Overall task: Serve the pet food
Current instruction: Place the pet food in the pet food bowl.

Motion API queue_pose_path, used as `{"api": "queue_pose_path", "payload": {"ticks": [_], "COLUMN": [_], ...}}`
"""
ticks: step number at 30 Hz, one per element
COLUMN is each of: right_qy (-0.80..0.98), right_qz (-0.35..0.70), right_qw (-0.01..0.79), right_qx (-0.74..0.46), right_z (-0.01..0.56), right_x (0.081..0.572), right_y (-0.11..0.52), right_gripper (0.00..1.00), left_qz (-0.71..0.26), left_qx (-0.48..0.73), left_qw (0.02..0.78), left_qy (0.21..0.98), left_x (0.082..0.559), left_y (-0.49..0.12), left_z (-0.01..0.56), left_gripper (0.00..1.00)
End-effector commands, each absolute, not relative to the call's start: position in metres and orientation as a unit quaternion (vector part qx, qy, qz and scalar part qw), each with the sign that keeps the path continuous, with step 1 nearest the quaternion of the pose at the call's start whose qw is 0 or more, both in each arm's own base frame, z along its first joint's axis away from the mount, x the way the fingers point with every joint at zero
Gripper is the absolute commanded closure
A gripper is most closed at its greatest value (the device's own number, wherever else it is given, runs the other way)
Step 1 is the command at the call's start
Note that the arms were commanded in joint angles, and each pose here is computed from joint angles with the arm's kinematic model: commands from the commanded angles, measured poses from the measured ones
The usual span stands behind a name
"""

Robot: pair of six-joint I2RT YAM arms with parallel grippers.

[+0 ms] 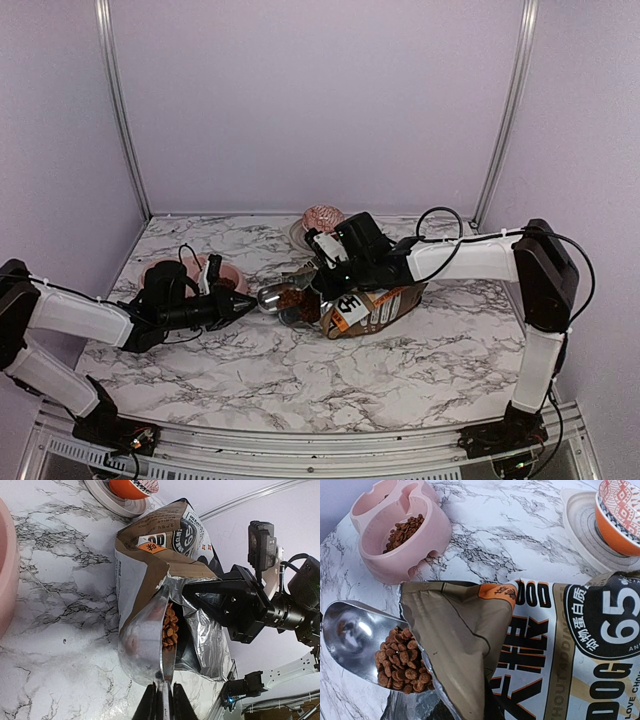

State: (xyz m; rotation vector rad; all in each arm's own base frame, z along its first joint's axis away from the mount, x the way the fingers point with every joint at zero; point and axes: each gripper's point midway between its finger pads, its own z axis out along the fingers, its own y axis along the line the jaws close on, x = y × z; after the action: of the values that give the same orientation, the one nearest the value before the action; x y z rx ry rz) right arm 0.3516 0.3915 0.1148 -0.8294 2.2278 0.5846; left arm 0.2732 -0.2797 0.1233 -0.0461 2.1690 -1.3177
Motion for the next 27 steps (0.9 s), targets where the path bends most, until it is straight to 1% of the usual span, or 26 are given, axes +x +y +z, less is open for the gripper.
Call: {"api": "queue_pose_path", "payload": {"ticks": [1,12,27], "right_qy": [0.862,0.863,0.863], "right_qz": [0.205,0.203,0.204], "right_qw": [0.352,0.353,0.355], "right_qx": [-0.302,-0.299,-0.296], "right_z": [0.122,0.122,0.126], "right_x": [0.365,0.368,0.368], "right_y": [0.374,0.374,0.374], "right_gripper": [1.00,1.00,1.00], "left_qz": [-0.516,-0.521,-0.552], "left_qx": [-0.003,0.000,-0.003], "left_qw": [0.318,0.315,0.333], "left_qy": [0.795,0.793,0.764], "left_x": [0.272,0.269,0.268], "left_y": [-0.278,-0.274,-0.265], "left_z": [0.144,0.145,0.177], "left_gripper": [1.00,1.00,1.00]}}
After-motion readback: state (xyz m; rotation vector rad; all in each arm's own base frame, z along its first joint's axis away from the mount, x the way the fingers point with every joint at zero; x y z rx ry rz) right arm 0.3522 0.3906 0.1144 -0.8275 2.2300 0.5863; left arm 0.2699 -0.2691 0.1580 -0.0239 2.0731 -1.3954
